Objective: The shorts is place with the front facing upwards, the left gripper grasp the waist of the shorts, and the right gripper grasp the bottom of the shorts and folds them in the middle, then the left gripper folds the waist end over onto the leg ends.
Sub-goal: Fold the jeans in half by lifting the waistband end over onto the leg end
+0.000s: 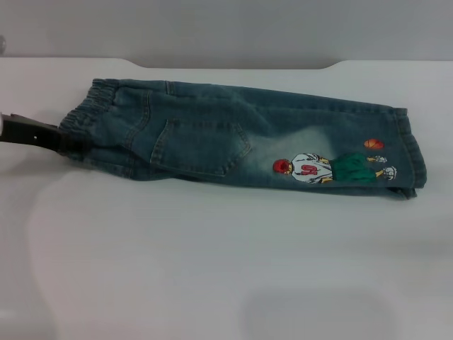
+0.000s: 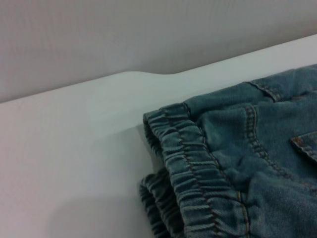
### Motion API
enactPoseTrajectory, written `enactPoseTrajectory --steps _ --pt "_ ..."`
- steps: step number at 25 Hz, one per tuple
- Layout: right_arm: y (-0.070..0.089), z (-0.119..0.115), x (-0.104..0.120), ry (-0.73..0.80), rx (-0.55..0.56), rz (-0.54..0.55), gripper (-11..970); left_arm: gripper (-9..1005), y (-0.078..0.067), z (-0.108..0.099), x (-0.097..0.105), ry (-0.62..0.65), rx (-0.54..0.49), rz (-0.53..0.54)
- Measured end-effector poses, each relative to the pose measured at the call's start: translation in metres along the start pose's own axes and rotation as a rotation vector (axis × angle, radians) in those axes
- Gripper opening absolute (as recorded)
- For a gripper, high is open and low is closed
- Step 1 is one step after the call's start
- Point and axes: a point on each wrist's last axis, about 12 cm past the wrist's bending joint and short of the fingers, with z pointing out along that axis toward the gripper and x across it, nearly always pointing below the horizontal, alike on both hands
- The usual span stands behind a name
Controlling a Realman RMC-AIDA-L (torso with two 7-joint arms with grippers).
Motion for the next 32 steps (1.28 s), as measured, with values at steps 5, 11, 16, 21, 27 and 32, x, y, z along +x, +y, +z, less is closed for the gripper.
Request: enactPoseTrajectory --steps 5,11,16,21,27,32 --pt "0.0 -0.001 0.0 0.001 0.0 0.0 417 780 -0.005 0.006 -0.002 0.016 -0.002 0.022" --pt "-0.001 -0.002 0.0 0.001 0.0 -0.008 417 773 -0.011 0.01 -0.007 0.017 0.005 0.039" --pt "-0.001 -0.003 0.0 0.0 0.003 -0.012 417 767 -0.015 0.011 -0.011 0.016 0.012 0.05" --pt "-0.002 -0.004 0.0 0.0 0.008 -0.016 417 761 -0.016 0.014 -0.011 0.029 0.016 0.054" --pt "-0.002 -0.005 0.001 0.0 0.011 -0.018 417 680 -0.016 0.017 -0.008 0.048 -0.013 0.07" --pt "-0.001 -0.005 0.001 -0.001 0.006 -0.019 417 392 -0.017 0.018 -0.008 0.058 -0.023 0.084"
